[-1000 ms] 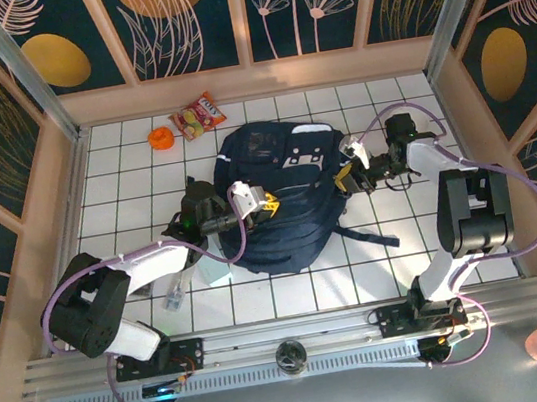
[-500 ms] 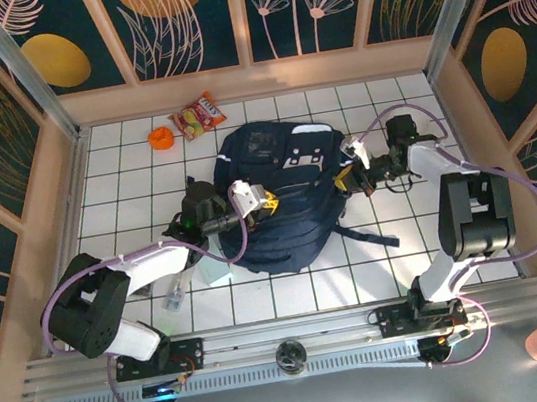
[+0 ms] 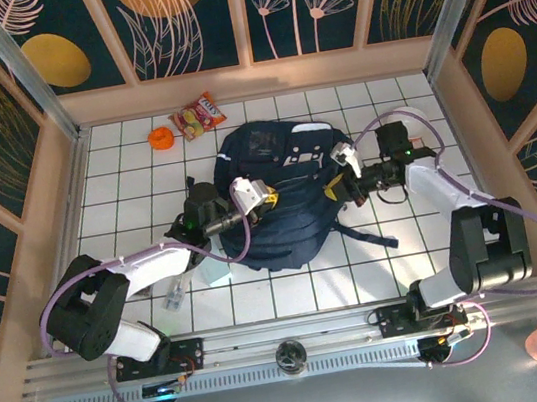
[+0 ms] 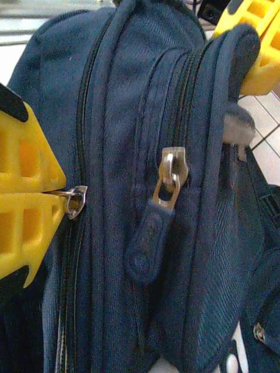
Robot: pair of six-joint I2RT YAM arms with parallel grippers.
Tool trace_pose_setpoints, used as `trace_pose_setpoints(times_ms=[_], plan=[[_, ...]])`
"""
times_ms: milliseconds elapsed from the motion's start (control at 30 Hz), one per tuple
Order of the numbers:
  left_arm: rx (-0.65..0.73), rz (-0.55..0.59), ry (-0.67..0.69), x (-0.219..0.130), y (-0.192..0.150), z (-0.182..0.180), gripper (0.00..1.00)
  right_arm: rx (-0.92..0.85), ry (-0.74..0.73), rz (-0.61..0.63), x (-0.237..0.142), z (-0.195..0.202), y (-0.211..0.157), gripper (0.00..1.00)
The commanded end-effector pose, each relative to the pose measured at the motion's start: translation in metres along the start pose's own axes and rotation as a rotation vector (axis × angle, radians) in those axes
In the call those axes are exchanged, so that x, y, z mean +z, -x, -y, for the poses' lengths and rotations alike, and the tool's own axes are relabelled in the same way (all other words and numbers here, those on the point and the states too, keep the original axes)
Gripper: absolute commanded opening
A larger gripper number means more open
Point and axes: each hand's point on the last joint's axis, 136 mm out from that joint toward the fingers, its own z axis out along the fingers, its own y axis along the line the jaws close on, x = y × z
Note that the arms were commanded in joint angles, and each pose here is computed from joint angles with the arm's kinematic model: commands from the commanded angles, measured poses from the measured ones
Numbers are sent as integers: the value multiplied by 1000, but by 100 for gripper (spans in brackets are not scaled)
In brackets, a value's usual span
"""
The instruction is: Pack the student bag
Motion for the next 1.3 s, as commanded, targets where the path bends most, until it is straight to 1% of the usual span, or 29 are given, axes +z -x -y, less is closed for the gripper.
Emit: trace_pose_setpoints(times_ms=[0,400,767,1033,1200,1267], plan=[[46,103,127,1,44,-29,0,27,49,32,1,-26,8,0],[3,103,164,13,48,-31,0,82,53,100,5,-71,16,0],[-41,125,177,20,57,-32,0,142,61,79,30,-99,12,0],[-66,148,167,21,61,-30,0,212,39,85,41,-102,12,0],[-87,166,157,21,64,-28,0,289,5,95,46,-94,12,0],[-98,177,154,20,67,-28,0,311,4,79,52,-97,8,0]])
